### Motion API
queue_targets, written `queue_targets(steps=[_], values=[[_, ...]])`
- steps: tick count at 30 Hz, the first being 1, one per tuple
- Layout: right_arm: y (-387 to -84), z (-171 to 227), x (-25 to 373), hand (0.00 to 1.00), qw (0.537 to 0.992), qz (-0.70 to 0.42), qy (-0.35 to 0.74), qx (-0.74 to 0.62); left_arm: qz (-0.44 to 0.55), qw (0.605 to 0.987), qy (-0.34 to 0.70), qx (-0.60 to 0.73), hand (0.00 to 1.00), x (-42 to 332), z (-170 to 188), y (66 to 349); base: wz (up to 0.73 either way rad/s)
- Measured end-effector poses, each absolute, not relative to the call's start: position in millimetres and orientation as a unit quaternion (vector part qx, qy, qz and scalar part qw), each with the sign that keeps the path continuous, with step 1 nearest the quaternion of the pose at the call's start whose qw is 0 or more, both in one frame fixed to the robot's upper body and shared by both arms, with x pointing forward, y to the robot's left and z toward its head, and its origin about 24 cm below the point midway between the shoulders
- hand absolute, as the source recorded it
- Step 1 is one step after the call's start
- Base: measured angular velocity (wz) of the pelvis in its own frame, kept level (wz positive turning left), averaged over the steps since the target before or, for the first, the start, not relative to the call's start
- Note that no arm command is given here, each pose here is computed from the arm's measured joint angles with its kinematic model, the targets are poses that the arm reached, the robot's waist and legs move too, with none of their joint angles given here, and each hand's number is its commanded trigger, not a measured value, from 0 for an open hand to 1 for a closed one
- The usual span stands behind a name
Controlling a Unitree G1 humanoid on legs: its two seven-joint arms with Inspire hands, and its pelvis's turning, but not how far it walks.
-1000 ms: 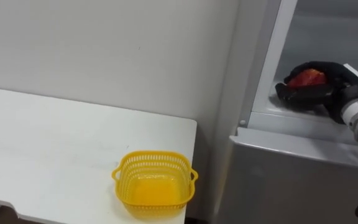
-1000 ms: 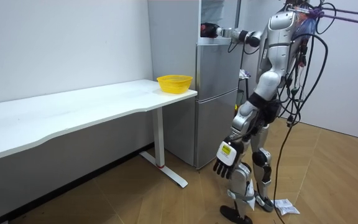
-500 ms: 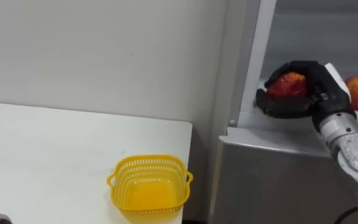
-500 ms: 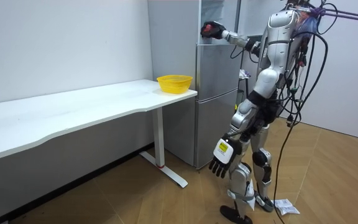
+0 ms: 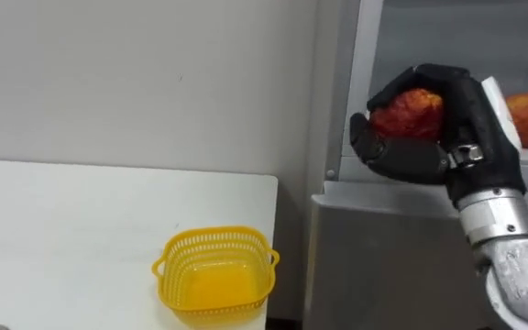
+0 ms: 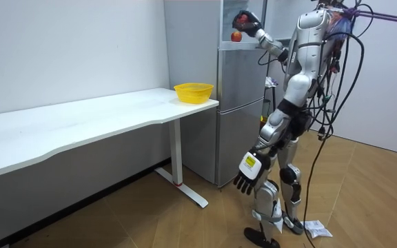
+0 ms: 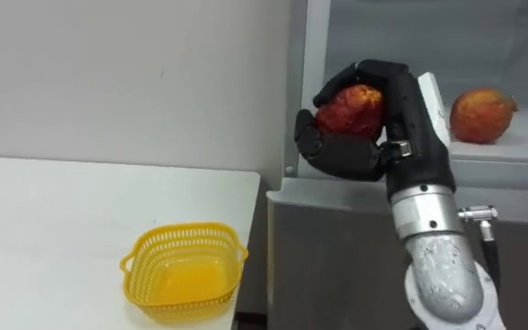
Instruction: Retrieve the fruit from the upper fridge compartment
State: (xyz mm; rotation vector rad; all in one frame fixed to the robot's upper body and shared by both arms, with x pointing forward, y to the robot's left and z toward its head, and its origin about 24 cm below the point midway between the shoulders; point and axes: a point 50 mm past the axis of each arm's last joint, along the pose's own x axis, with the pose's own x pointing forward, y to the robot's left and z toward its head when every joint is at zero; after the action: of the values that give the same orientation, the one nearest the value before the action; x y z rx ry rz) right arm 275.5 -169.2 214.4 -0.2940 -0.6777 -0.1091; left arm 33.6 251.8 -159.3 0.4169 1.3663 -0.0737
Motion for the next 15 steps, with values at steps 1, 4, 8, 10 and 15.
queue_targets(steps=[1,4,8,10,15], values=[[-168,216,270,1.0,0.923,-0.061,-0.347,-0.152,-0.034,0.755,0.627,0.19,0.0,31,-159,252,-0.06],[-165,223,256,1.0,0.899,-0.081,-0.389,-0.184,-0.038,0.754,0.628,0.188,0.0,29,-160,251,-0.08],[-154,230,242,1.0,0.862,-0.083,-0.442,-0.234,-0.042,0.759,0.623,0.186,0.0,30,-160,250,-0.12],[-147,234,235,1.0,0.845,-0.077,-0.469,-0.245,-0.044,0.761,0.62,0.185,0.0,33,-161,250,-0.07],[-132,241,220,1.0,0.815,-0.051,-0.522,-0.246,-0.049,0.762,0.619,0.186,0.0,32,-161,251,-0.01]])
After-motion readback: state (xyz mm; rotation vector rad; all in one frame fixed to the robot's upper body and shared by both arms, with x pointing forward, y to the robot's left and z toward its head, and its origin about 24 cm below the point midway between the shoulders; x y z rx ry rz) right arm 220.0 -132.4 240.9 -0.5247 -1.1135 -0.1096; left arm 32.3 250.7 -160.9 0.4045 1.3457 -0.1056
